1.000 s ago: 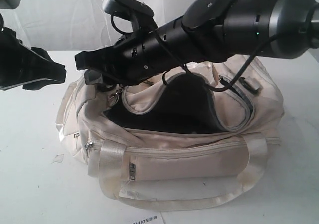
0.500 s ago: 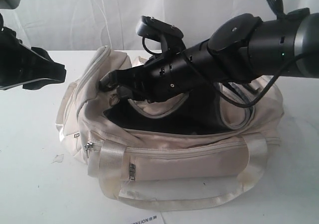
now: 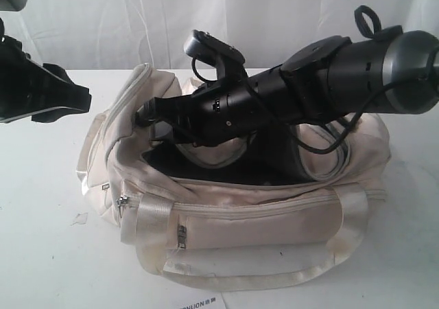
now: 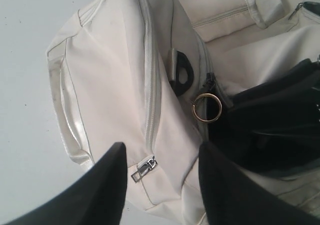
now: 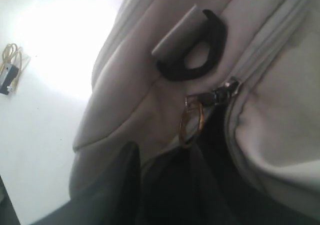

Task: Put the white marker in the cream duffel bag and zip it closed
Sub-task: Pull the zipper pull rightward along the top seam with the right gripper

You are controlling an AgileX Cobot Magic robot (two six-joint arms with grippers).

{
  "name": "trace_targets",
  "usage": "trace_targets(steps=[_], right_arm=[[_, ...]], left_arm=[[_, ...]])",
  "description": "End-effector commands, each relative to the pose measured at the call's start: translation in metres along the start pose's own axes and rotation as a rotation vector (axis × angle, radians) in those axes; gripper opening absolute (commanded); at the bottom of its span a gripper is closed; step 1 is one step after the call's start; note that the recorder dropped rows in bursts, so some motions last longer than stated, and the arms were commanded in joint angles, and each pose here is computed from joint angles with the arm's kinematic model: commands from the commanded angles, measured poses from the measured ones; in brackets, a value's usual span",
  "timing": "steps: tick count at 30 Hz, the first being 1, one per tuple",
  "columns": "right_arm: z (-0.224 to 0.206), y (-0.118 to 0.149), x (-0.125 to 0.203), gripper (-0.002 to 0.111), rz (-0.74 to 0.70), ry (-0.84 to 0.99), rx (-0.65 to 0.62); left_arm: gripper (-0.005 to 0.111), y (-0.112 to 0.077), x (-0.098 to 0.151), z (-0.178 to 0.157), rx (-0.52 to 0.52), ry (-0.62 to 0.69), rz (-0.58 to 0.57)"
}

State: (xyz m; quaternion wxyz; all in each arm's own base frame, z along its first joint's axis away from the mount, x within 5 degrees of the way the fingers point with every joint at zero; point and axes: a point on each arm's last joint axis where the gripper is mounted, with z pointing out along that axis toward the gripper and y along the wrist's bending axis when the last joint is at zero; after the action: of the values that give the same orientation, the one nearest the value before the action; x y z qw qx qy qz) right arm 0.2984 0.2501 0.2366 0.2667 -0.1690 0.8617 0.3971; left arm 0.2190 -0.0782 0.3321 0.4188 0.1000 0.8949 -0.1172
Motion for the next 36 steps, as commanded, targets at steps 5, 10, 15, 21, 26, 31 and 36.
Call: trace_targets(steps=[5, 10, 15, 21, 26, 31, 36], right_arm=[[0.010, -0.011, 0.005, 0.033, 0.029, 0.020, 0.002], [0.012, -0.012, 0.006, 0.033, 0.023, 0.018, 0.004], [0.012, -0.013, 0.003, 0.033, 0.025, -0.006, 0.011], [0.017, -0.018, 0.004, 0.033, 0.042, -0.016, 0.020], [0.024, -0.021, 0.006, 0.026, 0.061, -0.020, 0.005], [0.025, -0.022, 0.006, 0.013, 0.049, -0.020, 0.008], [0.025, -0.021, 0.006, 0.000, 0.066, -0.025, -0.002]], left_arm=[[0.050, 0.001, 0.003, -0.001, 0.001, 0.012, -0.013], [0.050, 0.001, 0.003, -0.001, 0.000, 0.014, -0.013], [0.050, 0.001, 0.002, -0.001, 0.001, 0.008, -0.013], [0.050, 0.001, 0.002, -0.001, 0.001, 0.008, -0.013], [0.050, 0.001, 0.002, -0.001, 0.001, 0.008, -0.013], [0.050, 0.001, 0.002, -0.001, 0.001, 0.008, -0.013], [0.050, 0.001, 0.003, -0.001, 0.000, 0.018, -0.013]])
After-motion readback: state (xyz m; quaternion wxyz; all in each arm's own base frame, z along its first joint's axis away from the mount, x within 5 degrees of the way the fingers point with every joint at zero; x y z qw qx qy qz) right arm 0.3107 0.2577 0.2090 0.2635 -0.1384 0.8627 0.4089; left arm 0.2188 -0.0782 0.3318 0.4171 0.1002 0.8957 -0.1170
